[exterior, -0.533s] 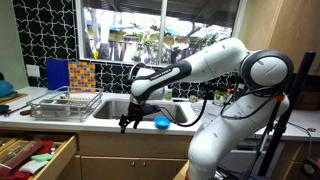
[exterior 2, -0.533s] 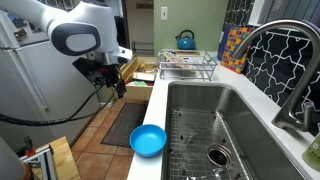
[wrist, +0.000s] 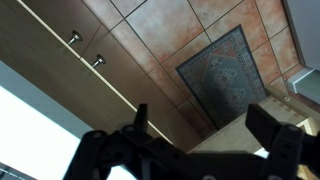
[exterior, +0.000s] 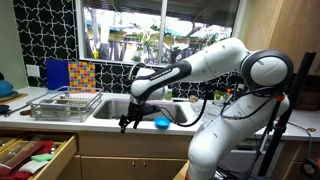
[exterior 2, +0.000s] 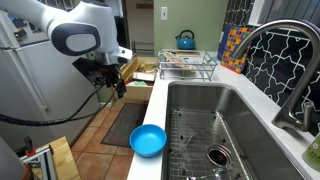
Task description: Open the tap, pick up the blue bowl and fetch some water, put the blue bowl back on the kitchen counter in front of the sink
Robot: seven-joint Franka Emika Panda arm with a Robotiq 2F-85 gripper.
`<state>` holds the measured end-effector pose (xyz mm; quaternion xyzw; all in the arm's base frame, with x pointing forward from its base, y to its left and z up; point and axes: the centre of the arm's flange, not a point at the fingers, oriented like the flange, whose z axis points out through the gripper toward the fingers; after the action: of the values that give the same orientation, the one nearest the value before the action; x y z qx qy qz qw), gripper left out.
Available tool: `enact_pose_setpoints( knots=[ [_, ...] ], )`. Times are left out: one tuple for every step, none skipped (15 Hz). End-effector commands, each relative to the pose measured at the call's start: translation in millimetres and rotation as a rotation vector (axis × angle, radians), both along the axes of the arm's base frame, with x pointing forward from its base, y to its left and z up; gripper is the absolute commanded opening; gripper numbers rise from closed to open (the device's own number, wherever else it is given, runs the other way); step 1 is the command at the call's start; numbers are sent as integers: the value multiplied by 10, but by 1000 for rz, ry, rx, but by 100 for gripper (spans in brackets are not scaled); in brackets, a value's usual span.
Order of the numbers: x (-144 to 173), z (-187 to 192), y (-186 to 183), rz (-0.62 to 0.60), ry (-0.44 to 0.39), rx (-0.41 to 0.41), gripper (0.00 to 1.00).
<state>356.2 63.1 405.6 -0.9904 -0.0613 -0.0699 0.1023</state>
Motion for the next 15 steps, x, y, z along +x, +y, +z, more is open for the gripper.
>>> enact_pose_setpoints(
  knots=[
    [0,0,0,0,0,0,100],
    [0,0,0,0,0,0,100],
    [0,0,0,0,0,0,100],
    [0,0,0,0,0,0,100],
    [0,0,0,0,0,0,100],
    [34,11,-9,-8,0,0,100],
    [55,30,-22,0,-10,-3,100],
    [93,81,-44,3,-23,-6,100],
    [121,121,-59,3,-35,-13,100],
    [167,210,-91,4,-57,-20,100],
    [198,269,-112,3,-73,-23,100],
    [257,373,-165,-2,-103,-32,100],
    [302,443,-208,-6,-125,-33,100],
    [359,548,-288,-18,-157,-34,100],
    [394,615,-337,-26,-187,-39,100]
  ],
)
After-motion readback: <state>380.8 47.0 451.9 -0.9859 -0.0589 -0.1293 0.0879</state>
